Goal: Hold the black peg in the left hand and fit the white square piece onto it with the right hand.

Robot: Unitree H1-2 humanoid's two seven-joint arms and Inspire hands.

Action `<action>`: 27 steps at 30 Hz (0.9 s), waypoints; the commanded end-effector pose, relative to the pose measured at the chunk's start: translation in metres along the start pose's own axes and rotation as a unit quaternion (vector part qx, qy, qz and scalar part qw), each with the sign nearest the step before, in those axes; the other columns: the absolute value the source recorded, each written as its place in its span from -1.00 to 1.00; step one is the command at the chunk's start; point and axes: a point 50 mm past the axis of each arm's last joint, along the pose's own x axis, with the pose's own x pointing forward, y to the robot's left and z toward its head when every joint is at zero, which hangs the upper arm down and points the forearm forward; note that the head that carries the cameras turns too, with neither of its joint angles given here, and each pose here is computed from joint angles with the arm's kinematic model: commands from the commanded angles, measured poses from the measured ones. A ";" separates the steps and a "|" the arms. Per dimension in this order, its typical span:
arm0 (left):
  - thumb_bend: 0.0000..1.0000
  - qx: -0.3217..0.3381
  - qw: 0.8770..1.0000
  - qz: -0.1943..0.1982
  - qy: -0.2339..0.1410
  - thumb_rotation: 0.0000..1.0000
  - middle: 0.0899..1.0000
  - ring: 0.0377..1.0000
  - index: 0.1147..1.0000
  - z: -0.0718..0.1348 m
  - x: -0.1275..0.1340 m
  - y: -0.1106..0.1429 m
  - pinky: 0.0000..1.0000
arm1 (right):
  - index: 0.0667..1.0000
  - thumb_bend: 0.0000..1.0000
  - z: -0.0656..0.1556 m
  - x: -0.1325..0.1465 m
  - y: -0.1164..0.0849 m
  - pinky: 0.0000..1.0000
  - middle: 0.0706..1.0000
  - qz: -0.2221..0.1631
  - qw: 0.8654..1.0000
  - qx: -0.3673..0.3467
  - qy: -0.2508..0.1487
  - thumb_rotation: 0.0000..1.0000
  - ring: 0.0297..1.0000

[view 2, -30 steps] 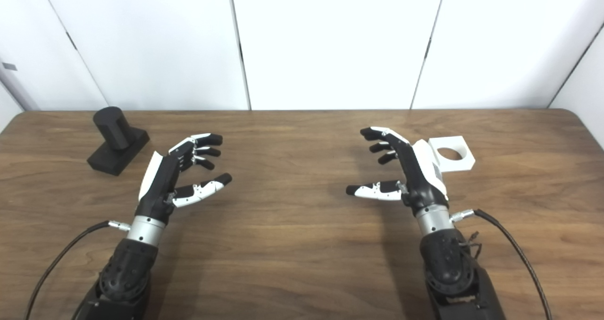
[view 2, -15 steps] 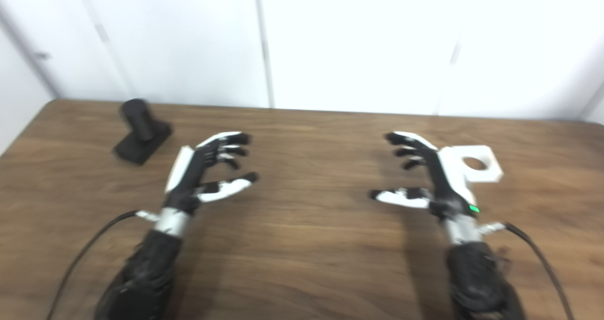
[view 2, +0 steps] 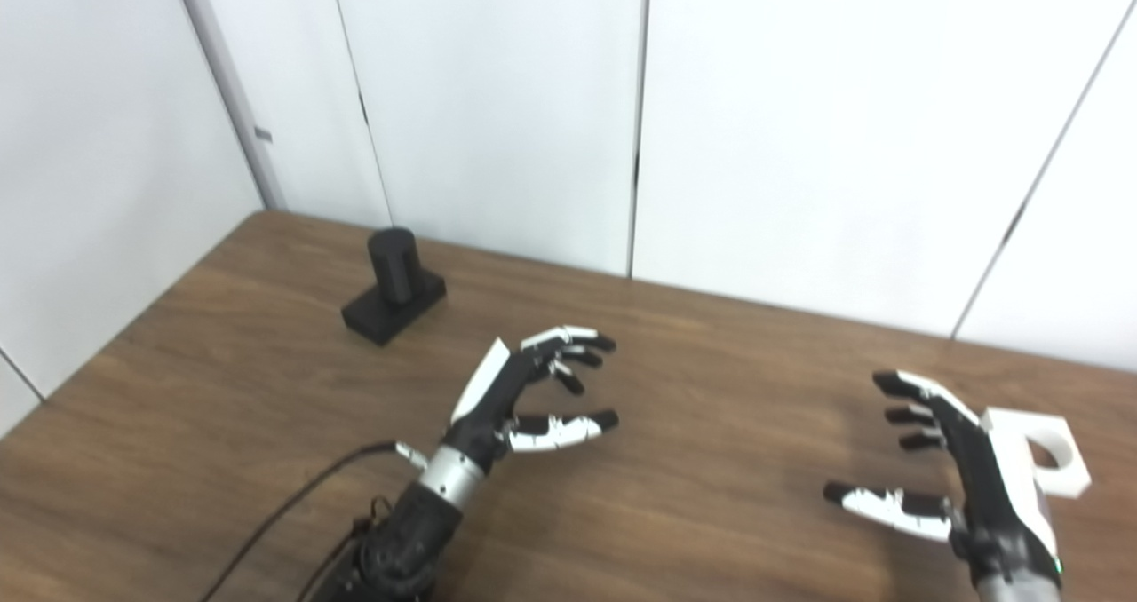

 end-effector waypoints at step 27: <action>0.65 0.009 0.998 0.041 -0.041 -0.58 0.47 0.33 0.37 0.024 0.019 0.017 0.05 | 0.40 0.56 0.030 0.003 -0.014 0.11 0.43 -0.024 0.999 -0.002 -0.040 -1.00 0.33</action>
